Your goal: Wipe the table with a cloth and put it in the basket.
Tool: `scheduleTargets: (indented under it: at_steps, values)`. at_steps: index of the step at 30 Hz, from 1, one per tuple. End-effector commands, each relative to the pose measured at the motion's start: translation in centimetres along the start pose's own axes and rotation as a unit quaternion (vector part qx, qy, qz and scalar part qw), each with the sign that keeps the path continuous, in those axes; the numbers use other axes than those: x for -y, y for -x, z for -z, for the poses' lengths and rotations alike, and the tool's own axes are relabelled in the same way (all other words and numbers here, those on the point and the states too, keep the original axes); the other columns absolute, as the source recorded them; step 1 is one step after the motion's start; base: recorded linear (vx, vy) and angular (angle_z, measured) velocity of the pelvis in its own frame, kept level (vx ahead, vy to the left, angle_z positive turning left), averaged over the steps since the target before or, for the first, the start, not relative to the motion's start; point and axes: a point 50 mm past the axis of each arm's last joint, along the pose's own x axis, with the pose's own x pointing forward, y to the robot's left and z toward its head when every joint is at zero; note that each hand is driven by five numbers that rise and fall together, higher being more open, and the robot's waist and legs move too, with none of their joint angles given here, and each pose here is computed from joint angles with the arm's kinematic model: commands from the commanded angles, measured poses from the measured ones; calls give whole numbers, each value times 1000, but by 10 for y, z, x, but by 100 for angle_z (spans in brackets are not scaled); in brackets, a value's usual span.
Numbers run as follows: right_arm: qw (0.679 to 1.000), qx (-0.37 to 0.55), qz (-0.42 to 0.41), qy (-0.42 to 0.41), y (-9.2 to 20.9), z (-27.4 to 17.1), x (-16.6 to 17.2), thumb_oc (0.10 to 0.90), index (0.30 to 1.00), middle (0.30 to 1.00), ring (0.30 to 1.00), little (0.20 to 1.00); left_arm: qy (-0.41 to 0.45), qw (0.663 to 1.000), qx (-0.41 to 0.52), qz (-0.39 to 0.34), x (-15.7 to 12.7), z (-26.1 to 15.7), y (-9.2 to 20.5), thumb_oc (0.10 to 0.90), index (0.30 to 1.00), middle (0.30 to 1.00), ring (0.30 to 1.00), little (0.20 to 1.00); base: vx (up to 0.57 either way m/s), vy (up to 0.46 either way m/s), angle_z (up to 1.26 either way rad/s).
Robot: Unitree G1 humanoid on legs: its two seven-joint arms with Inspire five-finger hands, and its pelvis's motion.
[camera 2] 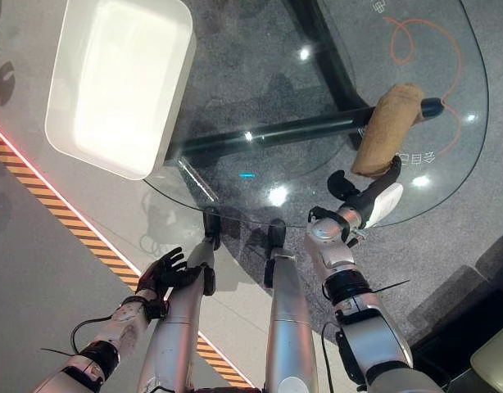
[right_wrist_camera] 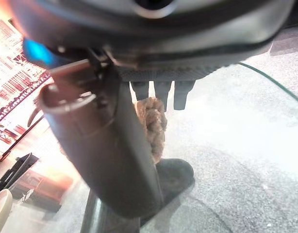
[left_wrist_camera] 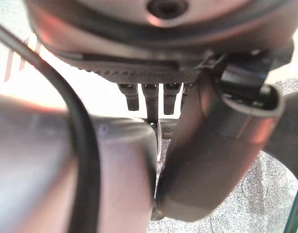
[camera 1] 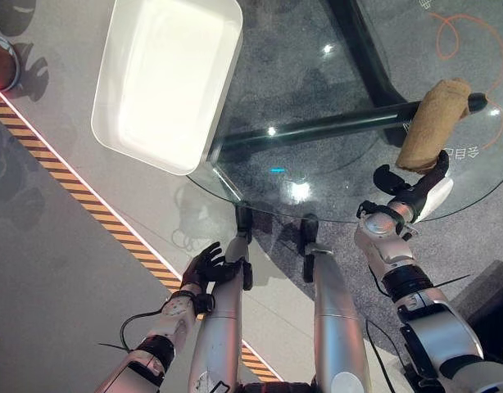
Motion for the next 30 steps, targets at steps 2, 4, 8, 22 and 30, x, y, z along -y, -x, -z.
scheduleTargets:
  at_steps: [2, 4, 8, 22, 30]
  values:
    - [991, 77, 93, -59, -28, -42, 31, 800, 900, 900, 900, 900, 20, 998, -43, 45, 32, 29, 8, 800, 900, 900, 900, 900, 0, 0, 0]
    - [990, 75, 103, -64, -31, -44, 33, 800, 900, 900, 900, 900, 19, 998, -43, 46, 31, 28, 8, 800, 900, 900, 900, 900, 0, 0, 0]
    - [989, 74, 108, -67, -35, -49, 35, 800, 900, 900, 900, 900, 19, 998, -43, 48, 32, 28, 8, 800, 900, 900, 900, 900, 0, 0, 0]
    - [985, 69, 112, -109, -42, -63, 35, 800, 900, 900, 900, 900, 15, 997, -44, 55, 34, 27, 8, 800, 900, 900, 900, 900, 0, 0, 0]
    - [989, 64, 92, -98, -45, -61, 33, 800, 900, 900, 900, 900, 17, 997, -44, 58, 34, 26, 8, 800, 900, 900, 900, 900, 0, 0, 0]
